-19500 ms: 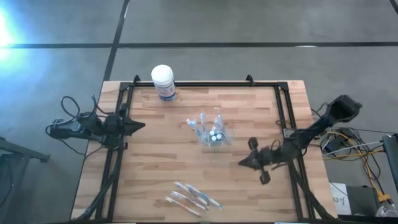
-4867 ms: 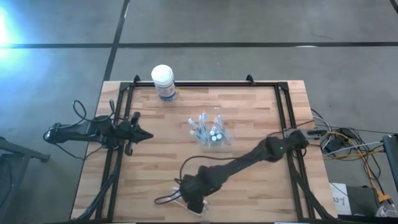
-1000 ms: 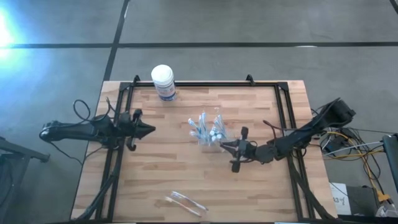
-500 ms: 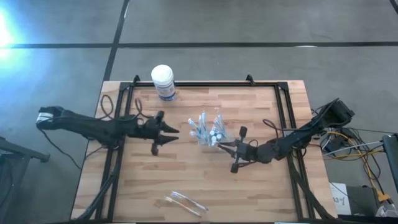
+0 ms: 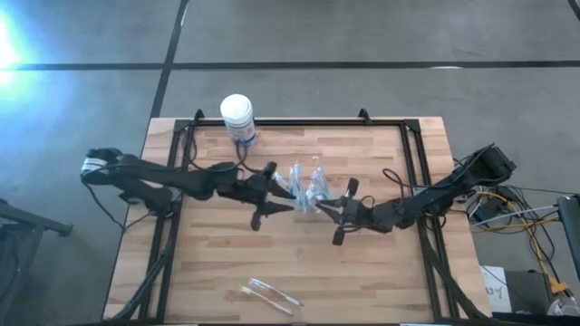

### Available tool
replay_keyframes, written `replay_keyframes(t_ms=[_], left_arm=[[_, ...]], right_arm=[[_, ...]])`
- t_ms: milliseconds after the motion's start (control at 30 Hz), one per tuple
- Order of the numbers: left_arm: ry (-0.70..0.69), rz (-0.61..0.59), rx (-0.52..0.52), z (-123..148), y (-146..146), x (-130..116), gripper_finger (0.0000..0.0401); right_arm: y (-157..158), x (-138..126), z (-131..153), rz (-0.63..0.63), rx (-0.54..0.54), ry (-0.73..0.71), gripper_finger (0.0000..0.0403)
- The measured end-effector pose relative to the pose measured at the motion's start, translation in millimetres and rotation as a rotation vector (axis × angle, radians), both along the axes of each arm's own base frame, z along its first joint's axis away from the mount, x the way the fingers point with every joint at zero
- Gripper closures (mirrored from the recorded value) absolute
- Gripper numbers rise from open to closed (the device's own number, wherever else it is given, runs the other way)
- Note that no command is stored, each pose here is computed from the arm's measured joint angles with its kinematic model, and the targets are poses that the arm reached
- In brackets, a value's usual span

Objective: Pick & Place toothbrushing station
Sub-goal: Put the purple toothbrush into the transparent organizer

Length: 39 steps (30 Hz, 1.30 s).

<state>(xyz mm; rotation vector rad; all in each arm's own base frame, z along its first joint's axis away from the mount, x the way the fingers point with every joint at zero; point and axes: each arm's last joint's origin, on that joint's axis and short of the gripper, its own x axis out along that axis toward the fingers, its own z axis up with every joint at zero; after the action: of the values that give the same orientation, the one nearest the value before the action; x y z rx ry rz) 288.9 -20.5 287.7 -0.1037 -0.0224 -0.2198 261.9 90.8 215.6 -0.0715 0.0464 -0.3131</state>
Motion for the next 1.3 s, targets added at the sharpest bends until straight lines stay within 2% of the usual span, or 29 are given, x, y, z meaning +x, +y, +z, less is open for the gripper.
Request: replay_keyframes(t_ms=[267,633,900,1300], left_arm=[[0.033,-0.014,-0.002,-4.3,-2.4,36.2,0.0261],[0.039,-0.032,0.003,-7.6,-4.5,60.4,0.0261],[0.04,-0.002,0.007,-6.9,-3.8,62.1,0.0261],[0.119,-0.019,0.052,2.8,-6.8,46.0,0.0261]], right_arm=[[0.8,0.3,0.7,0.018,0.022,-0.017,0.0376],[0.8,0.4,0.3,0.017,0.026,-0.016,0.0375],[1.5,0.0,0.1,0.011,0.018,-0.014,0.0374],[5.4,-1.3,1.7,0.03,-0.006,-0.02,0.0374]])
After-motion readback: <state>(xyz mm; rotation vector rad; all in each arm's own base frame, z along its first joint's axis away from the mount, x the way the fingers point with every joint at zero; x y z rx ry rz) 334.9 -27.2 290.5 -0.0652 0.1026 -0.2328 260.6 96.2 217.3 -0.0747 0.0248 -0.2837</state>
